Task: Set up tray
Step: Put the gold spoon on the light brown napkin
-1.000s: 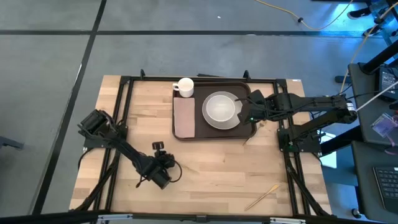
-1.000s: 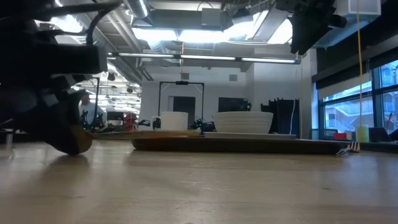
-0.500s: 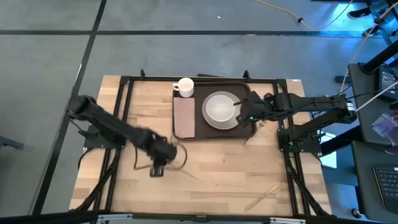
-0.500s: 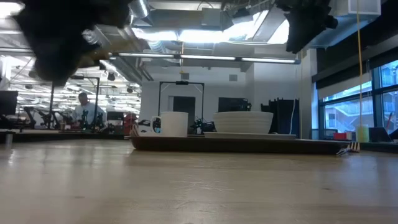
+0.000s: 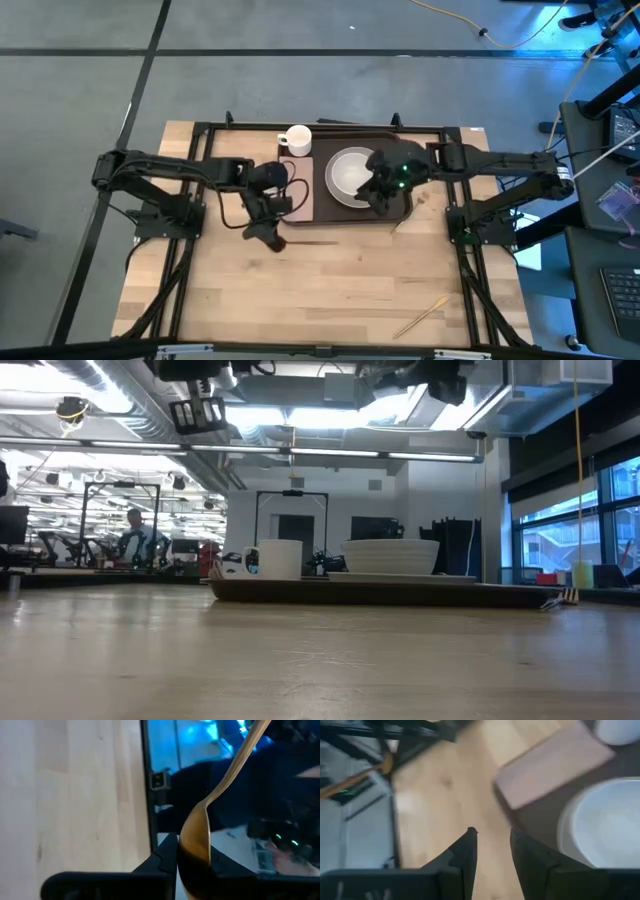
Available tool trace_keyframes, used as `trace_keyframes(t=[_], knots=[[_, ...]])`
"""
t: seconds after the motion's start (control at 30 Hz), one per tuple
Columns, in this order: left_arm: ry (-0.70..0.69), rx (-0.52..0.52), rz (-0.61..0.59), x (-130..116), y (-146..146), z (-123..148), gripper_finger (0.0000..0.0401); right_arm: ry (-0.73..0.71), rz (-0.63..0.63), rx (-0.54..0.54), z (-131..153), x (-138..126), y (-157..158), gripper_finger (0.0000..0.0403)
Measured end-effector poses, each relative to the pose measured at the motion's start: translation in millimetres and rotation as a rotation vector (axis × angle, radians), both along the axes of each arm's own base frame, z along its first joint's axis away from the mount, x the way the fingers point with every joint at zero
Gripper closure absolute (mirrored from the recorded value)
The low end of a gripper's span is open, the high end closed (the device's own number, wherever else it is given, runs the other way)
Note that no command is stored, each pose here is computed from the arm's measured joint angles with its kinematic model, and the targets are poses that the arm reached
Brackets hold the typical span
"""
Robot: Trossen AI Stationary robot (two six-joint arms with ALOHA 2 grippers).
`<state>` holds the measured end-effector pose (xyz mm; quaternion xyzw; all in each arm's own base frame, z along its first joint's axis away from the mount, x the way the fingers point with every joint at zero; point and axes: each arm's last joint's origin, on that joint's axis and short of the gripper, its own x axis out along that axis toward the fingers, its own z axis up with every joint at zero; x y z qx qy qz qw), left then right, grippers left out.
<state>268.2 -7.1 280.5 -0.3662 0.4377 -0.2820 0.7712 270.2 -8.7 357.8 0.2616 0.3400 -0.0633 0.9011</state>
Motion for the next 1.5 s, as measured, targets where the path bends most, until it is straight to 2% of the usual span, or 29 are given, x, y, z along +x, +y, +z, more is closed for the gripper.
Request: trace_keyframes(t=[0.2,0.5,0.57,0.63,0.73,0.8,0.9,1.07,1.2,1.37,1.5], knots=[[0.065,-0.059,-0.008,-6.2,9.7,-2.7,0.0381,-0.022,0.049,0.102,1.7,-0.4,-13.7,0.0283],[0.140,0.040,-0.082,5.6,25.8,-46.3,0.0381,-0.066,-0.057,0.063,5.0,0.8,-29.7,0.0283],[0.205,0.091,-0.087,4.5,35.1,-59.8,0.0381,-0.063,-0.075,0.076,4.9,0.4,-31.7,0.0283],[0.316,0.193,-0.117,1.6,43.5,-69.9,0.0381,-0.061,-0.077,0.101,4.8,0.4,-31.4,0.0283],[0.442,0.355,-0.244,3.6,48.9,-73.8,0.0381,-0.040,-0.069,0.171,0.2,5.4,-30.8,0.0283],[0.466,0.401,-0.321,11.6,51.5,-72.9,0.0381,-0.011,-0.073,0.218,-6.3,11.5,-31.1,0.0283],[0.418,0.411,-0.394,27.4,58.5,-67.4,0.0381,0.039,-0.066,0.231,-19.2,23.2,-29.6,0.0283],[0.378,0.408,-0.443,44.4,74.4,-50.6,0.0381,0.105,-0.045,0.216,-39.7,41.6,-20.8,0.0283],[0.365,0.475,-0.401,48.9,93.2,-37.5,0.0381,0.110,-0.037,0.171,-42.3,44.6,-14.1,0.0283],[0.357,0.511,-0.260,51.3,118.2,-22.9,0.0376,0.117,-0.155,0.165,-42.6,45.2,-7.0,0.0283],[0.354,0.559,-0.225,51.1,128.6,-14.5,0.0380,0.081,-0.130,0.147,-40.4,47.9,-2.7,0.0283]])
